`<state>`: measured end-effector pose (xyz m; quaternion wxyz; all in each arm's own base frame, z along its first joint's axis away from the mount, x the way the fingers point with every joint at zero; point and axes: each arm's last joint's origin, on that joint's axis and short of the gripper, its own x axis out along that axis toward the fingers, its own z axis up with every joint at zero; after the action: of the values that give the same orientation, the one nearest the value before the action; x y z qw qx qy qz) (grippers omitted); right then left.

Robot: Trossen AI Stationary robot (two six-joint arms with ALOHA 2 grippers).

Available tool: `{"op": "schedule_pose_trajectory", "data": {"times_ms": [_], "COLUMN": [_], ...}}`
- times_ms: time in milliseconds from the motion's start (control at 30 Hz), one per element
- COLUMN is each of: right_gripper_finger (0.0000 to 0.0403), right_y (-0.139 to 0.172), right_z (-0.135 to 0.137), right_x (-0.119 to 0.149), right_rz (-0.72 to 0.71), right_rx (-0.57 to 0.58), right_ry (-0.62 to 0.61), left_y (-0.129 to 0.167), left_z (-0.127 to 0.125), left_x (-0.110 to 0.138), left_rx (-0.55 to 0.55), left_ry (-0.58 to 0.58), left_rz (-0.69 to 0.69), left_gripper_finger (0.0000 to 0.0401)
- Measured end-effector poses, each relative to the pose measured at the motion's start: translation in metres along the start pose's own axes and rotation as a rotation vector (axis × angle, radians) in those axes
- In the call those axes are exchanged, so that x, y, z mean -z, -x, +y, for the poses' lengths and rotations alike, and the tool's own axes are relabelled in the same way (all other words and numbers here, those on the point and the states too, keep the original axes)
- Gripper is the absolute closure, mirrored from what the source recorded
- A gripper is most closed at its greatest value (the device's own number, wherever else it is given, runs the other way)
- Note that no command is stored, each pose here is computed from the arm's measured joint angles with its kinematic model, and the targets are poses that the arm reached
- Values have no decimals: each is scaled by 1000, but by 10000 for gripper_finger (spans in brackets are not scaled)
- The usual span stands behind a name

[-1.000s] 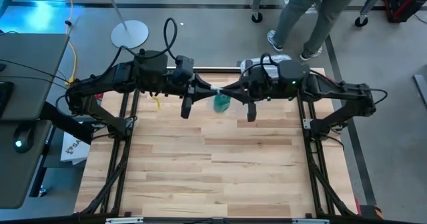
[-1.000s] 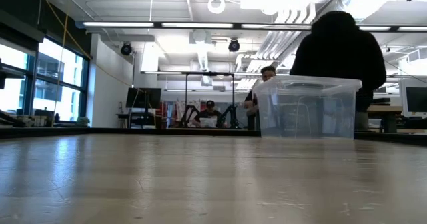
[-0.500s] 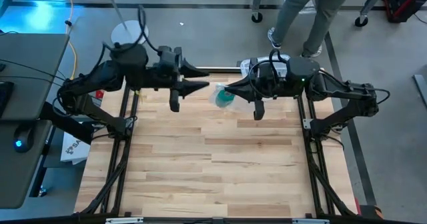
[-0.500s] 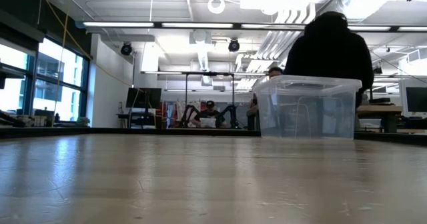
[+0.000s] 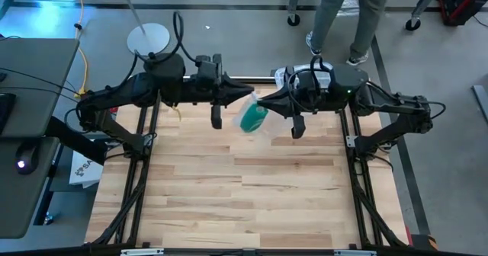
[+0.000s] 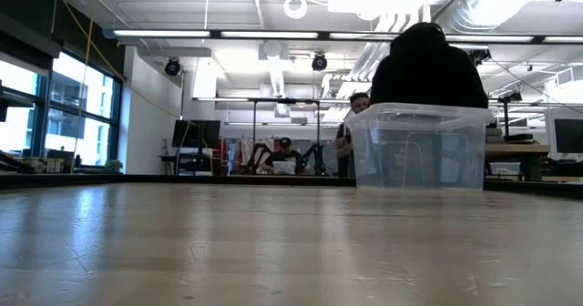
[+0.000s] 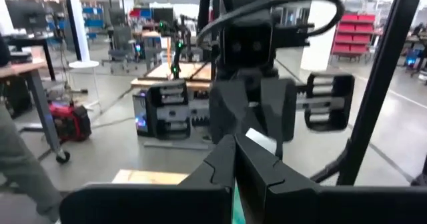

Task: Roll bandage
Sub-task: Close the transparent zip bag

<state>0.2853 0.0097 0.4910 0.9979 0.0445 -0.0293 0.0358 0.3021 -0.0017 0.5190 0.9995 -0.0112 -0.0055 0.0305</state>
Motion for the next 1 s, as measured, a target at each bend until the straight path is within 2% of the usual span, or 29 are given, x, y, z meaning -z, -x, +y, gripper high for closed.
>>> {"op": "schedule_pose_trajectory", "data": {"times_ms": [267, 400, 533, 633, 767, 1000], "right_gripper_finger": [403, 403, 403, 403, 403, 403], "right_y": [0, 0, 0, 0, -2, -4], "right_z": [0, 0, 0, 0, -1, -1], "right_x": [-1, -1, -1, -1, 1, 7], "right_rz": [-9, -12, -12, -10, 5, 54], "right_rx": [5, 5, 5, 5, 7, 12], "right_ry": [0, 1, -7, -7, -8, -28], "left_y": [8, 23, 29, 20, 4, -10], "left_z": [-5, -7, -4, -1, 3, 8], "left_x": [2, -9, -17, -17, -8, 1], "left_rx": [10, -29, -6, 22, -2, -14], "left_ry": [-11, -20, -14, -6, 26, 143], "left_rz": [54, 4, -52, -83, -61, -43], "left_gripper_finger": [400, 398, 375, 346, 317, 312]}}
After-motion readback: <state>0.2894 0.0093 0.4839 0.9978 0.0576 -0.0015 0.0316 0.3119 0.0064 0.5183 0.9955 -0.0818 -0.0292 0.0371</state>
